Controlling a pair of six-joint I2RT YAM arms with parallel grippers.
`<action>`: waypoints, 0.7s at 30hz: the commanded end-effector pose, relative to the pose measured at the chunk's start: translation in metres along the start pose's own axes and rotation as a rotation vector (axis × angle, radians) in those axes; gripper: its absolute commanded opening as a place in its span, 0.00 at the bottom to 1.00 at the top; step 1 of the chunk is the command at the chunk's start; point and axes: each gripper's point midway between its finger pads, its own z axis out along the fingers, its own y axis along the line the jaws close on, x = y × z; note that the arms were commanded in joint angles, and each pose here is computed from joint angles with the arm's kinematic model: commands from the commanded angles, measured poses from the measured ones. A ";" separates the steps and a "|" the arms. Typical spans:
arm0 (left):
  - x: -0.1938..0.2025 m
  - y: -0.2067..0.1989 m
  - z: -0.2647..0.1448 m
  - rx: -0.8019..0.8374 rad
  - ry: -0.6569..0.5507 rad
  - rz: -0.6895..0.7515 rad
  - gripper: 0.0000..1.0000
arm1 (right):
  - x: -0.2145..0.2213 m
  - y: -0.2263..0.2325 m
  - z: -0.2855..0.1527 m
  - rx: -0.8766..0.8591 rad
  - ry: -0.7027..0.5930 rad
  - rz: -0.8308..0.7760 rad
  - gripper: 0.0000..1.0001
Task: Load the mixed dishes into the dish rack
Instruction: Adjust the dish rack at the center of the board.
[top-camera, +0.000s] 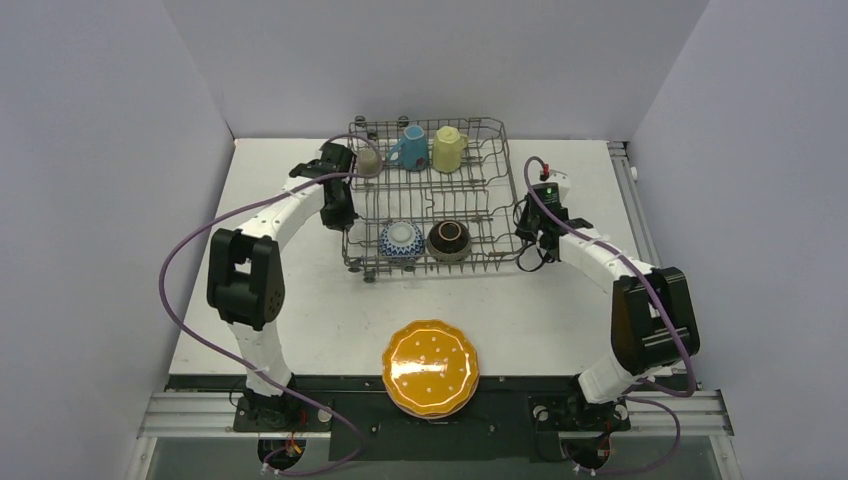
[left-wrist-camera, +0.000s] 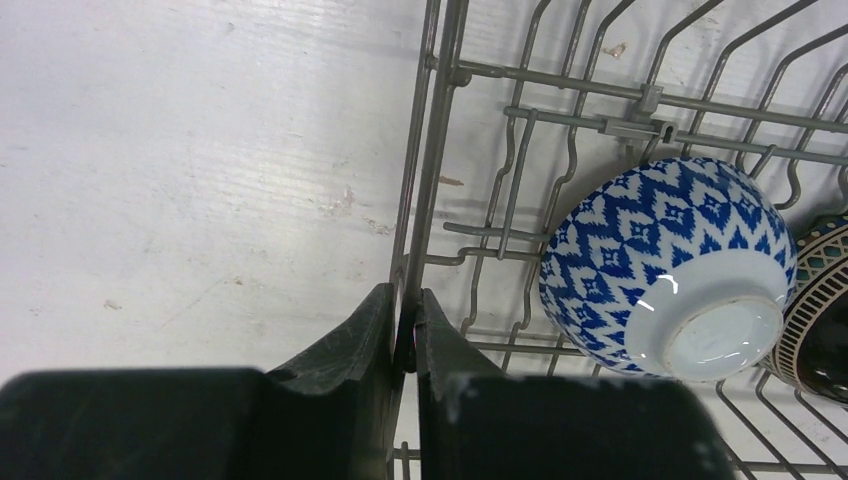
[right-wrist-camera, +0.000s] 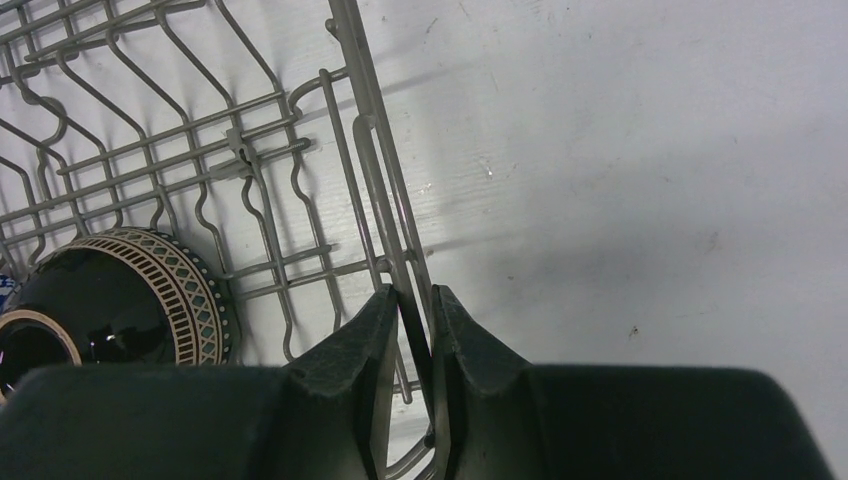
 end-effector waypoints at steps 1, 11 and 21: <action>-0.024 -0.022 -0.034 0.131 -0.107 -0.045 0.00 | 0.052 0.054 -0.005 -0.154 0.132 -0.010 0.00; -0.001 -0.005 -0.042 0.117 -0.106 -0.073 0.00 | 0.051 0.063 -0.021 -0.166 0.106 -0.014 0.00; 0.001 -0.001 -0.041 0.096 -0.068 -0.085 0.00 | 0.044 0.059 -0.021 -0.128 0.102 -0.040 0.00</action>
